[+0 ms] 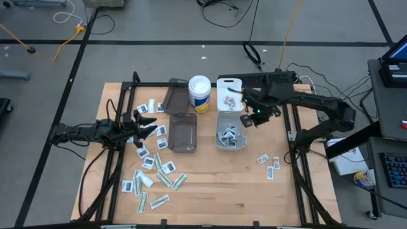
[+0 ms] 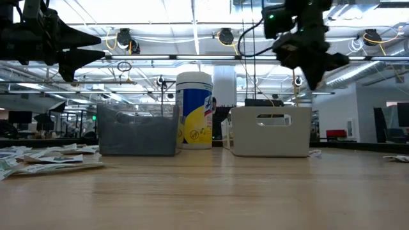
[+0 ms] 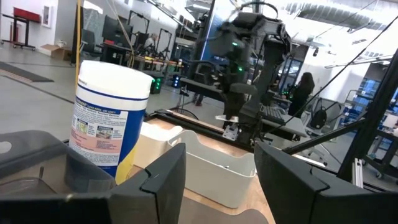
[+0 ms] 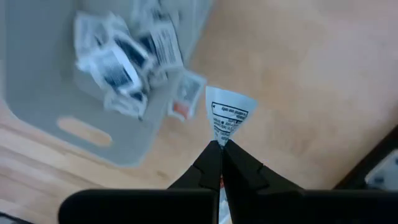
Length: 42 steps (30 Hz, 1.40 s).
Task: Pick & Place First Aid Supplies
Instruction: Put the ointment pack into the white bin
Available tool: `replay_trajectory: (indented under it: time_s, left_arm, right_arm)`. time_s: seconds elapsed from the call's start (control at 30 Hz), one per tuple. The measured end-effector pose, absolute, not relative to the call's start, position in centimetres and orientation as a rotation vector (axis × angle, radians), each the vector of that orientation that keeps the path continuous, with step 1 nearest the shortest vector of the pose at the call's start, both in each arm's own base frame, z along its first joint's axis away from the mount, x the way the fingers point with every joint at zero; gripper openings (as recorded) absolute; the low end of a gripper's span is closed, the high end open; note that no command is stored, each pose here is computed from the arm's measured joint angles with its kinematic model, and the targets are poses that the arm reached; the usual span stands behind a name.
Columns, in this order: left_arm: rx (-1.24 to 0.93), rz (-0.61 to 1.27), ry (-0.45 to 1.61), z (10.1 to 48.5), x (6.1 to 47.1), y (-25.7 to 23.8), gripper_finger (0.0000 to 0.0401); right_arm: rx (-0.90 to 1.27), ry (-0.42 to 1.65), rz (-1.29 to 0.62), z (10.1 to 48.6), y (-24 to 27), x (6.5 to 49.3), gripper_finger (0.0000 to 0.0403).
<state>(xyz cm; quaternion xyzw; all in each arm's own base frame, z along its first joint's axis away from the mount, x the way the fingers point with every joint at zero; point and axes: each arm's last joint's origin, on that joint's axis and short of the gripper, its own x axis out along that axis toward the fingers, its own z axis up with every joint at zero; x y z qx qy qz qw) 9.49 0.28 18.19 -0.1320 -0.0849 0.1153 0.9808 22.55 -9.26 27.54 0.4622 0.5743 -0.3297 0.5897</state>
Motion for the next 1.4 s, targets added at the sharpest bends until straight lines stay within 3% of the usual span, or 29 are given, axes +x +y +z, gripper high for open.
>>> replay_trajectory:
  time_s: [0.83,1.4]
  left_arm:
    - [-0.266,0.232,-0.171,18.2,9.5,0.3,0.0196]
    - [-0.266,0.232,-0.171,18.2,9.5,0.3,0.0196]
  right_arm:
    - [1.054,1.292,-0.762,27.0,-27.5,29.6,0.0003]
    - [1.045,1.357,-0.744,21.1,-29.9,32.4,0.0004]
